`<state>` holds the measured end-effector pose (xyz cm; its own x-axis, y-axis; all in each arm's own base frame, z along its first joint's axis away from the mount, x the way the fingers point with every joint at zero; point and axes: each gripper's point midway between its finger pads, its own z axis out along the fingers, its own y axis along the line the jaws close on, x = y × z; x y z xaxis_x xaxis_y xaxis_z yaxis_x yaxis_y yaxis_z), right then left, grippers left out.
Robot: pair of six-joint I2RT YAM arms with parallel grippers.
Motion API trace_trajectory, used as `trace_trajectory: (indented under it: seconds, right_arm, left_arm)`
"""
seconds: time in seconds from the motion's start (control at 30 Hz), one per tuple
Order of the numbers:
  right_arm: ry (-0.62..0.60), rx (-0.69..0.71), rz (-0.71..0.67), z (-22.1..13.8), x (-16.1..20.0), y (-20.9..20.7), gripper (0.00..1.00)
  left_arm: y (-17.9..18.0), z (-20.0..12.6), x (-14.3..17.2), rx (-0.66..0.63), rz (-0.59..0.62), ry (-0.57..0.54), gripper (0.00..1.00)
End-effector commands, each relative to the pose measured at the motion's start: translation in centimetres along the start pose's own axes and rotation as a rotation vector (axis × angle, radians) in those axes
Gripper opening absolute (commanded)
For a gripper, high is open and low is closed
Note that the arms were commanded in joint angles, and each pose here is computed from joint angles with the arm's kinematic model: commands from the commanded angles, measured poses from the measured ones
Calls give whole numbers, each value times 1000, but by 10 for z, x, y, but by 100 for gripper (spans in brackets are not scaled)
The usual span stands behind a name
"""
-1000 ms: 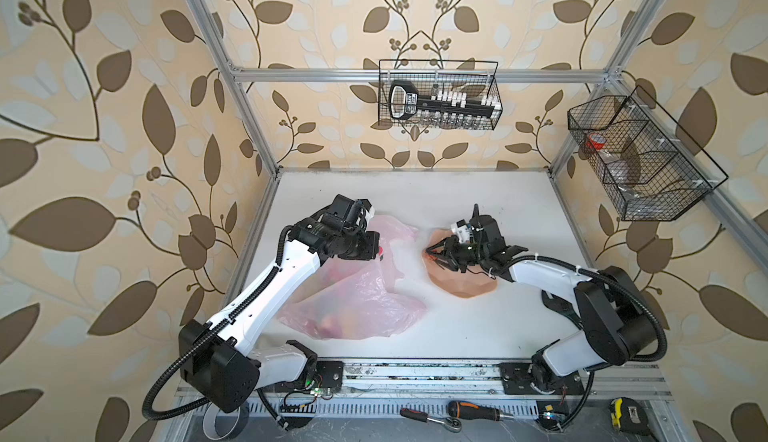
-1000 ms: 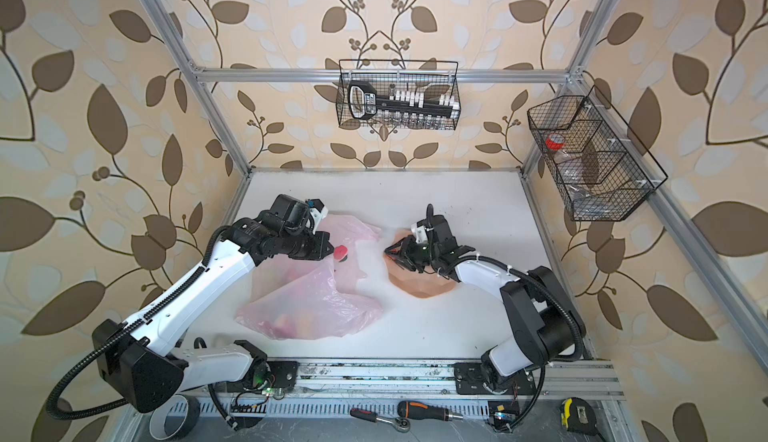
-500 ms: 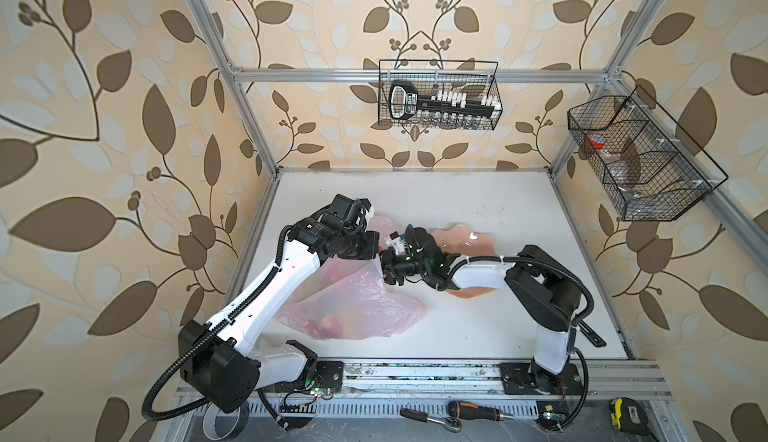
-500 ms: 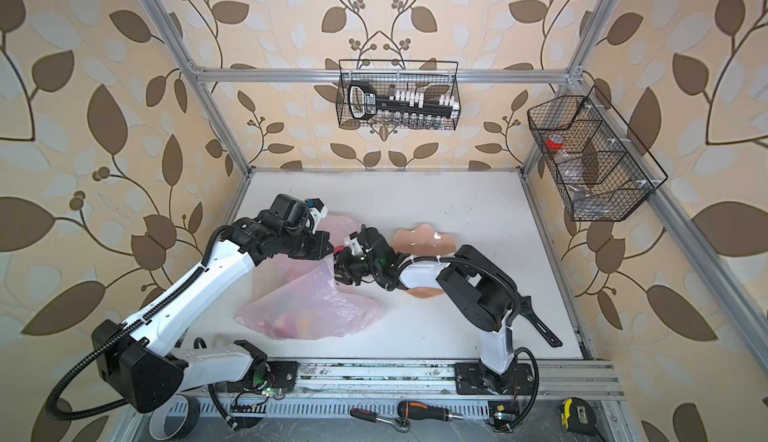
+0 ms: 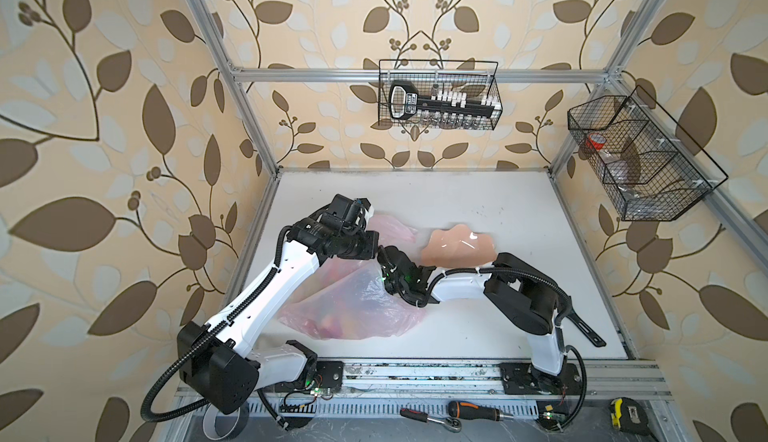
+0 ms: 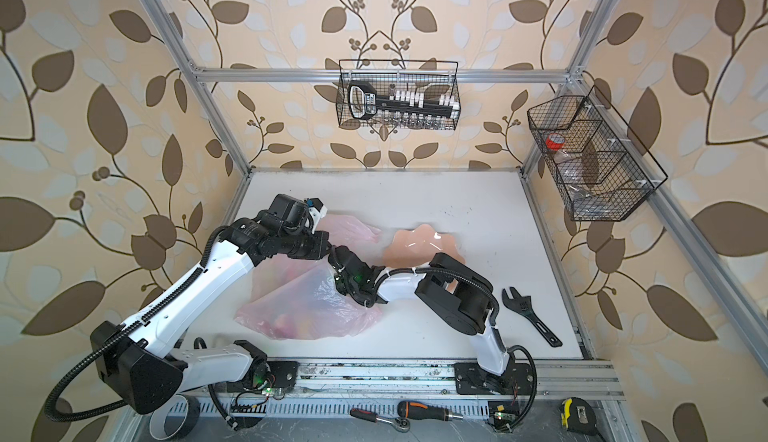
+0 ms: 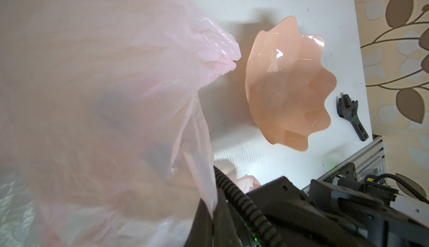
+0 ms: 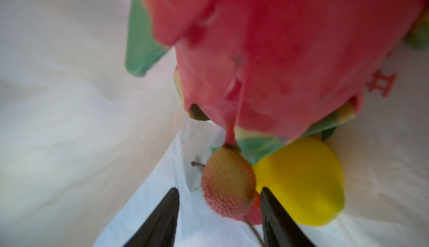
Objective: Place the fruits into the plastic bag
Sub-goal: Place the fruit in the plastic bag.
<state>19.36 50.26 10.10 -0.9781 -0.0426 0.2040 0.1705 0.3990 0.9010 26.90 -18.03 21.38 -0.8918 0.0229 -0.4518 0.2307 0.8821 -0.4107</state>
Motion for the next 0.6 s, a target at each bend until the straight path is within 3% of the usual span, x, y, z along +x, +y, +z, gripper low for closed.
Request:
trace_trajectory:
  seconds: [0.0, 0.57]
  right_arm:
    - [35, 50, -11, -2, 8, -2, 67]
    - [17, 131, -90, -31, 10, -3, 80]
  left_arm:
    - [-6, -16, -7, 14, 33, -47, 0]
    - [-2, -22, 2, 0, 24, -51, 0]
